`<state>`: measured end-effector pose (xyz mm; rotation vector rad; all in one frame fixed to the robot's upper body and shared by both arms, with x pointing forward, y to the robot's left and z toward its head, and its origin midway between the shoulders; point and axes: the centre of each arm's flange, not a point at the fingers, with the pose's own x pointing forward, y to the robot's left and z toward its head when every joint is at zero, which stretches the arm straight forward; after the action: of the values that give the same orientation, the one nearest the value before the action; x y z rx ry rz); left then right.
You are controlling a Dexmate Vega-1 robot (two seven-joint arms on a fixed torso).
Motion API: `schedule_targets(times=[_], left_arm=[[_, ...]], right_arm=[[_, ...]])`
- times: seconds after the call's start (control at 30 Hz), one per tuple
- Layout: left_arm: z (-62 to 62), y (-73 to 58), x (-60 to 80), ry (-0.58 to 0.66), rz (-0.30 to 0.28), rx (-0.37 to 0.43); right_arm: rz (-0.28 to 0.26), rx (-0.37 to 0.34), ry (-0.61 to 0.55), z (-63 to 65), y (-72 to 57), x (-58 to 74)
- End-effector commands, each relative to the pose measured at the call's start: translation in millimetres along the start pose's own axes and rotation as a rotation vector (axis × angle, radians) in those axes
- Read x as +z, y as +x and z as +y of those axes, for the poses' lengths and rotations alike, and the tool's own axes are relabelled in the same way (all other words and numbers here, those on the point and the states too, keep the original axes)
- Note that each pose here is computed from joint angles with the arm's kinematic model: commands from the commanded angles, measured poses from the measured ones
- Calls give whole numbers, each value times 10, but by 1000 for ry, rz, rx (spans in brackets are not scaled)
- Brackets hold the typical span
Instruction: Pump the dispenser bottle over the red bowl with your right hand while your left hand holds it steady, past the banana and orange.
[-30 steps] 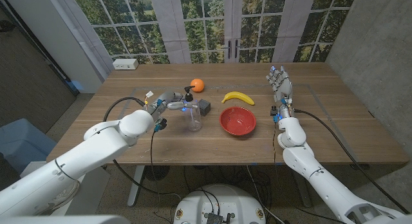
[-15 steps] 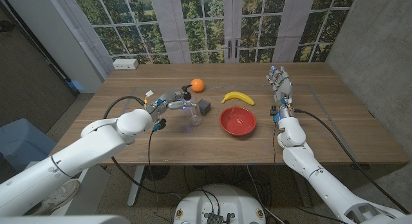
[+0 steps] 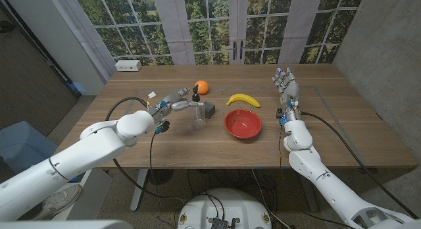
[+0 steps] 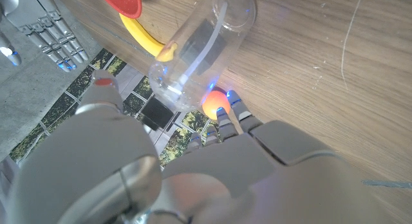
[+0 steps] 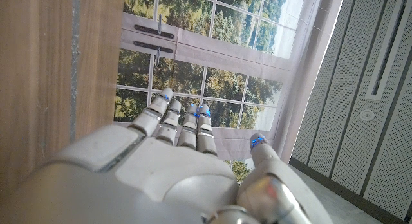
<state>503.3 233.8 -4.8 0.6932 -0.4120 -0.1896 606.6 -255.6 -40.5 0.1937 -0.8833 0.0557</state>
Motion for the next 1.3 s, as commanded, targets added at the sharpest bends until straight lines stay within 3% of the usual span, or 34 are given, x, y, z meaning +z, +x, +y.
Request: schedule_targets(times=[0.03, 0.3, 0.4, 0.47, 0.57, 0.6, 0.77, 0.93, 1.07, 1.3], left_arm=[[51, -100, -61, -81, -161, 74], [130, -228, -115, -145, -245, 221], [168, -214, -176, -215, -289, 223], [216, -194, -185, -214, -293, 217], [281, -158, -227, -255, -355, 258], [318, -134, -239, -263, -342, 231], [425, -10, -326, -403, -443, 258], [516, 78, -351, -411, -453, 226], [524, 168, -420, -511, -498, 225], [570, 260, -465, -557, -521, 215]], right_arm=[[7, -1, -2, 17, 4, -8], [16, 5, -4, 25, 38, -21], [23, 17, -18, 24, 58, -27], [22, 22, -16, 18, 71, -35], [29, 38, -25, -2, 96, -45], [29, 40, -19, -10, 102, -50], [37, 60, -35, -37, 126, -56], [52, 73, -37, -79, 126, -65], [58, 72, -30, -105, 119, -84], [63, 69, -27, -123, 74, -99]])
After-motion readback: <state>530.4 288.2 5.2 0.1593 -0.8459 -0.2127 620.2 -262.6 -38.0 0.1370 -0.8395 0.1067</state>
